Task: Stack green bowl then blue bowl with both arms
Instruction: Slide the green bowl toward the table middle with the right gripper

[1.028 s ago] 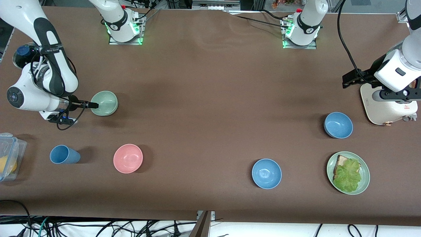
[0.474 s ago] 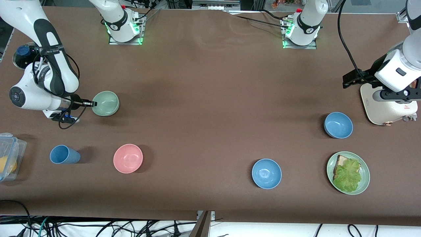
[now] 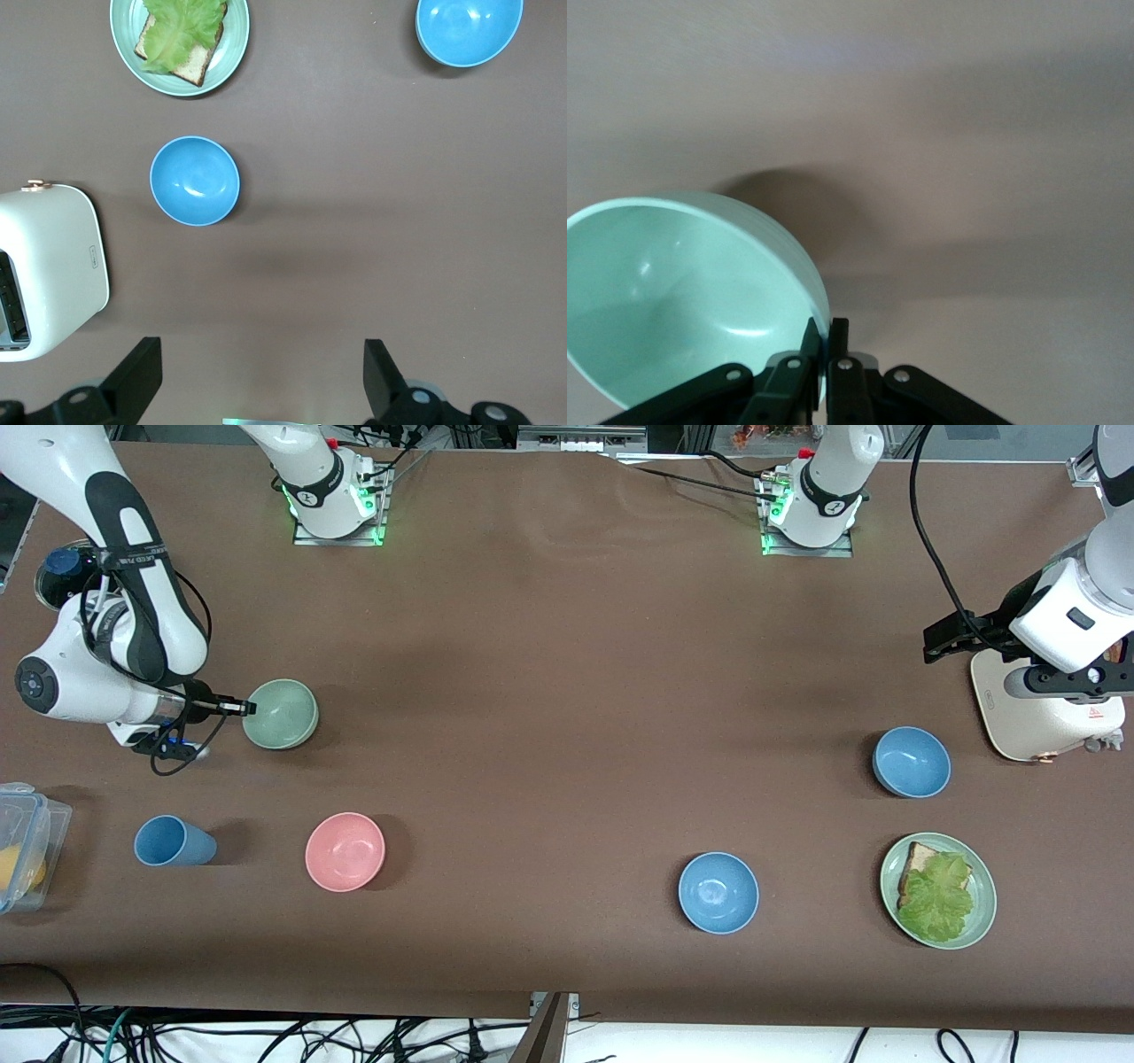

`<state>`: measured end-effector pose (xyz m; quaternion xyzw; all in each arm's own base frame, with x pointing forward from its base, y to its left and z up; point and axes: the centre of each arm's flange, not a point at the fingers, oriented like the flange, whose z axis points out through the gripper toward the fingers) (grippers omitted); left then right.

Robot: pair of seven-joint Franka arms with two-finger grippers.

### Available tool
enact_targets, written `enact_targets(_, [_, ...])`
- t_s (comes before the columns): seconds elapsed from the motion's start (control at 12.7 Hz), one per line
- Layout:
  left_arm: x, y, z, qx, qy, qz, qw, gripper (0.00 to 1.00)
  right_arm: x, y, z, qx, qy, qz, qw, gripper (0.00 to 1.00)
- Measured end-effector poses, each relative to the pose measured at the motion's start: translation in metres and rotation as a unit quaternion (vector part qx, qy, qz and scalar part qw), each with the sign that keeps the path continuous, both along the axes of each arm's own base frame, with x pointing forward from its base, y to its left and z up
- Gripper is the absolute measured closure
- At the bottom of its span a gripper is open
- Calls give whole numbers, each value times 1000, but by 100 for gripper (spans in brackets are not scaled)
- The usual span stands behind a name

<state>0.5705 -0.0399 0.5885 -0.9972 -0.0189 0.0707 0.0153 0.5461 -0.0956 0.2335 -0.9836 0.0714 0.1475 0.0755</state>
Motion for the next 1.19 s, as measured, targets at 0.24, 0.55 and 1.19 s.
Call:
enact_targets(0.24, [0,0,0,0,0,0,1000,0,24,32,55,14,-17,21,1000,96])
enact_targets(0.55, [0,1,0,0,1,1,1000,0,36,155,99,8,-15,-22,1000,96])
enact_targets(1.19, [0,2,0,0,2,2,1000,0,1,441,100,12,-33,-115,993,96])
